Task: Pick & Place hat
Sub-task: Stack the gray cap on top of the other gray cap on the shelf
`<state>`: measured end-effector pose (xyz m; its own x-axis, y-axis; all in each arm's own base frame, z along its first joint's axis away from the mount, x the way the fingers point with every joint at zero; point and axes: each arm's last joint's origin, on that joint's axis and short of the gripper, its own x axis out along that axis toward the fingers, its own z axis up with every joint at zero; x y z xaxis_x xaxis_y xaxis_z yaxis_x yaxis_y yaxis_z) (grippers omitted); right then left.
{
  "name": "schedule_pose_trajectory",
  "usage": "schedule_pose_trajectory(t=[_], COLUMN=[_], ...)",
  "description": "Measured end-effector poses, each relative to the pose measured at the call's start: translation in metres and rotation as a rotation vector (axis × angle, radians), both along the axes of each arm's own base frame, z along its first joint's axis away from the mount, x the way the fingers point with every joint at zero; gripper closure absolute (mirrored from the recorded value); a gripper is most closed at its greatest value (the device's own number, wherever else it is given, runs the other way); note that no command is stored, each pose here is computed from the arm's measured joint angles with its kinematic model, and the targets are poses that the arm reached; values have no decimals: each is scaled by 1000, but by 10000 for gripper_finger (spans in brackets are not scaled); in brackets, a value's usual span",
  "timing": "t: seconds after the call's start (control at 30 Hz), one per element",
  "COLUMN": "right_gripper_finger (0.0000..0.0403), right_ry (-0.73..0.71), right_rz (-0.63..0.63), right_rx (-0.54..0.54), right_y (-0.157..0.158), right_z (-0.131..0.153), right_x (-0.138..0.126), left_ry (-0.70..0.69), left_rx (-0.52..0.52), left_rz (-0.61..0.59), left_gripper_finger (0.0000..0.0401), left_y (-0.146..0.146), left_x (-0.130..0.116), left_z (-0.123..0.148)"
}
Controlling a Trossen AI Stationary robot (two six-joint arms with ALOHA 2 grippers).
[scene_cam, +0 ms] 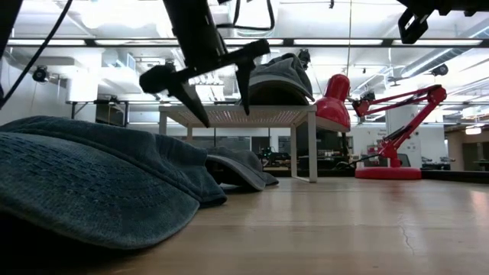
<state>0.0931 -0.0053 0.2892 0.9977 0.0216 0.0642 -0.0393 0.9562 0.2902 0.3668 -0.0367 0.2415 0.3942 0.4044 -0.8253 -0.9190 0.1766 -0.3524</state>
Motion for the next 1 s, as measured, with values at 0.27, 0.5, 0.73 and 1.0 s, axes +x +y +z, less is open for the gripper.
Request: schedule_pose_trajectory(t=[0.27,0.5,0.73,1.0], right_gripper_finger=[374,374,374,374], right_ry=[0,2,5,4], right_rz=[0,-1,-4,-3], right_rx=[0,0,0,-3], right_y=[0,0,0,0], right_z=[0,0,0,0], right_x=[0,0,0,0], left_ry=[-7,8,63,104], left_rx=[-12,-19,-104,-224], left_rz=[7,32,20,-15], left_gripper_finger=[87,87,87,118], left_y=[11,21,24,22], left_x=[0,-2,8,22], left_z=[-16,-29,-62,-100])
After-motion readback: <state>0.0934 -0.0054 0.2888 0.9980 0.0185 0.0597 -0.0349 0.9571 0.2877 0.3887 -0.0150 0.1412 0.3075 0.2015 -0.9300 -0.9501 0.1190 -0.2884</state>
